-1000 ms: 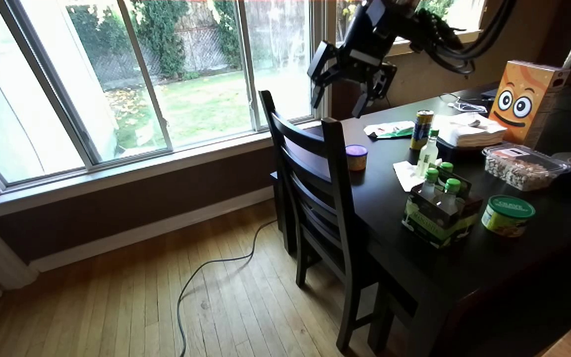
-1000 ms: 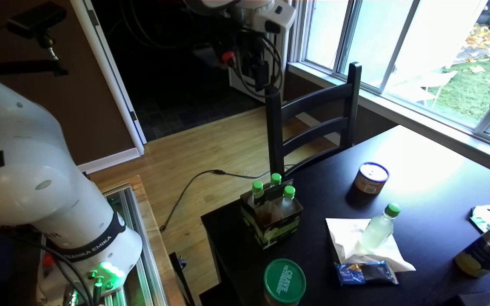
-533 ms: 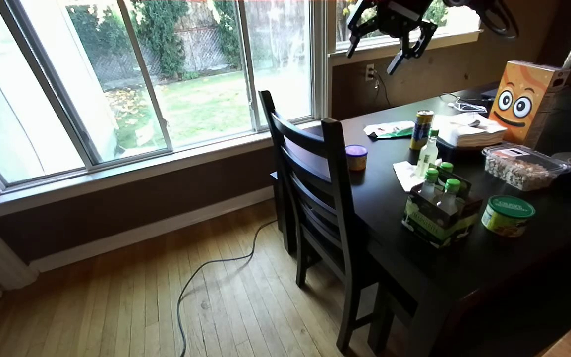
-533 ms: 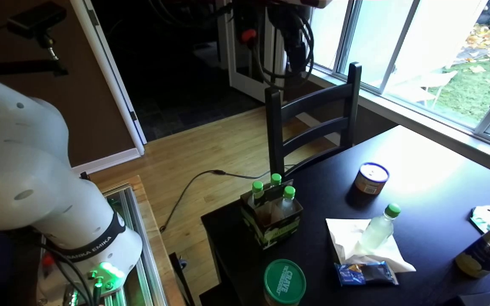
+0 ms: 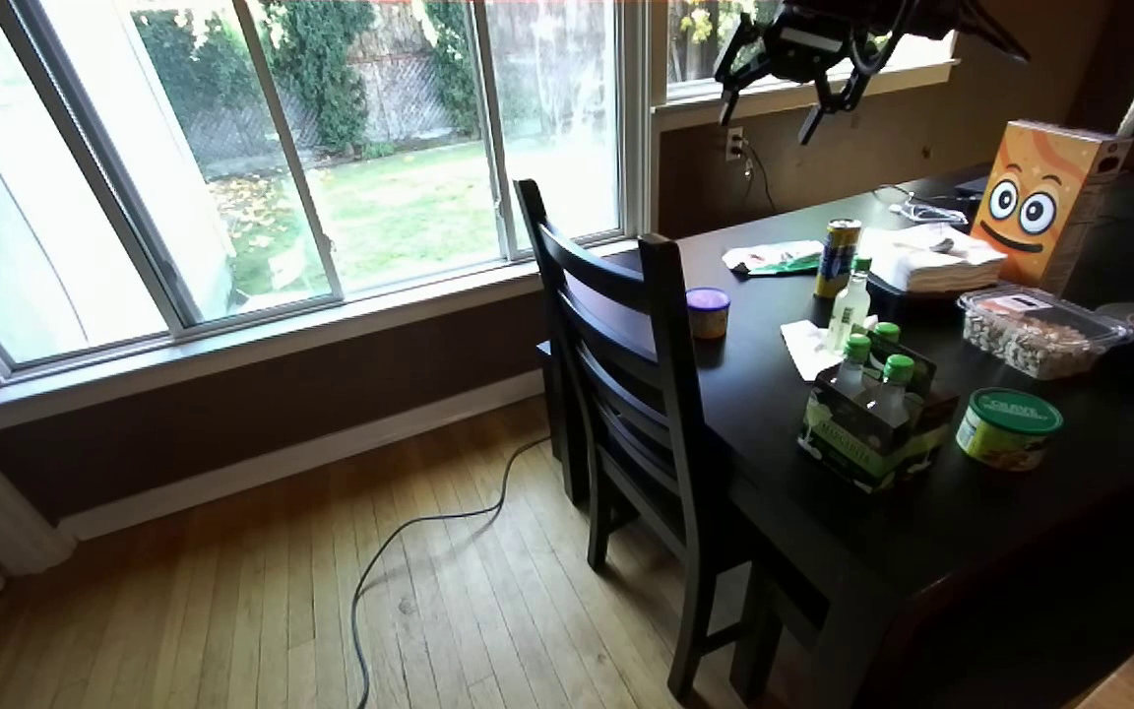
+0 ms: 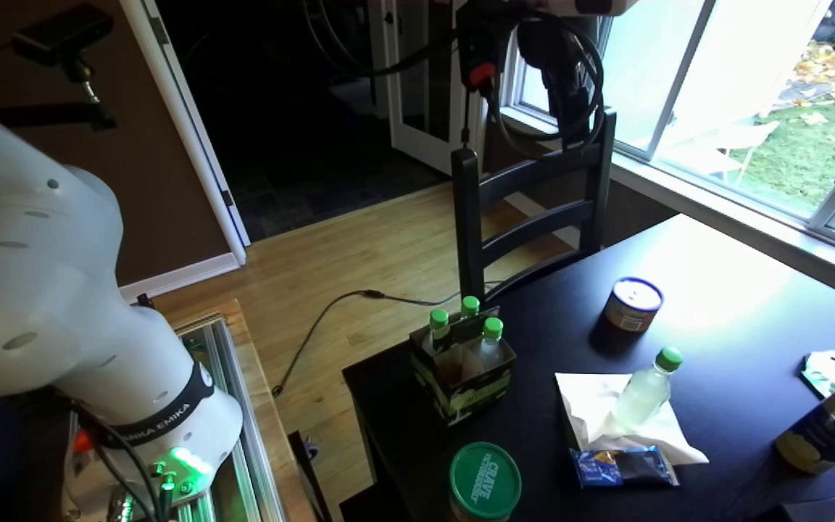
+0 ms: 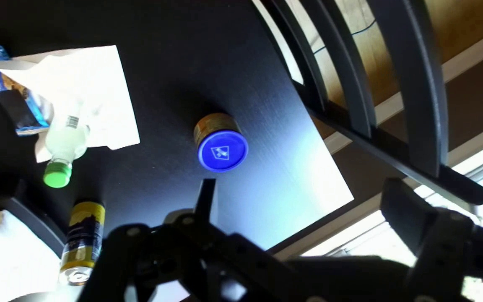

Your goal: Put the green can on top of the yellow can

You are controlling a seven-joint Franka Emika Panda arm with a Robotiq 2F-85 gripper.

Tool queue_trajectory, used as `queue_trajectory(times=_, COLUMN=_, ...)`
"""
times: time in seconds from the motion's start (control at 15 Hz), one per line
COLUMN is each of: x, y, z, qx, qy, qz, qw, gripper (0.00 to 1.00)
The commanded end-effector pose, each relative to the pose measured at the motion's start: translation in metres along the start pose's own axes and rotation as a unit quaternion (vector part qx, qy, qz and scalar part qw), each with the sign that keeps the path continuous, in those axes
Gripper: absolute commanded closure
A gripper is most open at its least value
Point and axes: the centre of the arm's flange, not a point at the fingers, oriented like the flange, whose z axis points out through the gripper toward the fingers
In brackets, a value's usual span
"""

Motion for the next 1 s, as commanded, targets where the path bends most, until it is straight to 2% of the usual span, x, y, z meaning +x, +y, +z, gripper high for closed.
queue_trajectory(times=0.0, x=0.017, y=-0.006, z=0.03, qx=-0.066, qy=-0.01, qz=0.018, qw=0.9976, gripper=0.0)
queue_trajectory(times=0.2, x=0.011, y=0.016, z=0.051, qx=-0.123, qy=-0.048, qz=0.032, qw=0.9908, gripper=0.0)
queue_trajectory(times=0.33, x=0.006, y=0.034, z=0.065, qx=-0.139, qy=-0.09, qz=0.025, qw=0.9859, gripper=0.0)
queue_trajectory(times=0.53, x=0.006, y=0.072, z=0.088, qx=-0.161, qy=-0.122, qz=0.038, qw=0.9786, gripper=0.0)
queue_trajectory(times=0.73, x=0.017, y=0.114, z=0.113, qx=-0.155, qy=-0.128, qz=0.025, qw=0.9793, gripper=0.0)
queue_trajectory(times=0.93, x=0.022, y=0.151, z=0.143, qx=-0.122, qy=-0.137, qz=-0.003, qw=0.983, gripper=0.0)
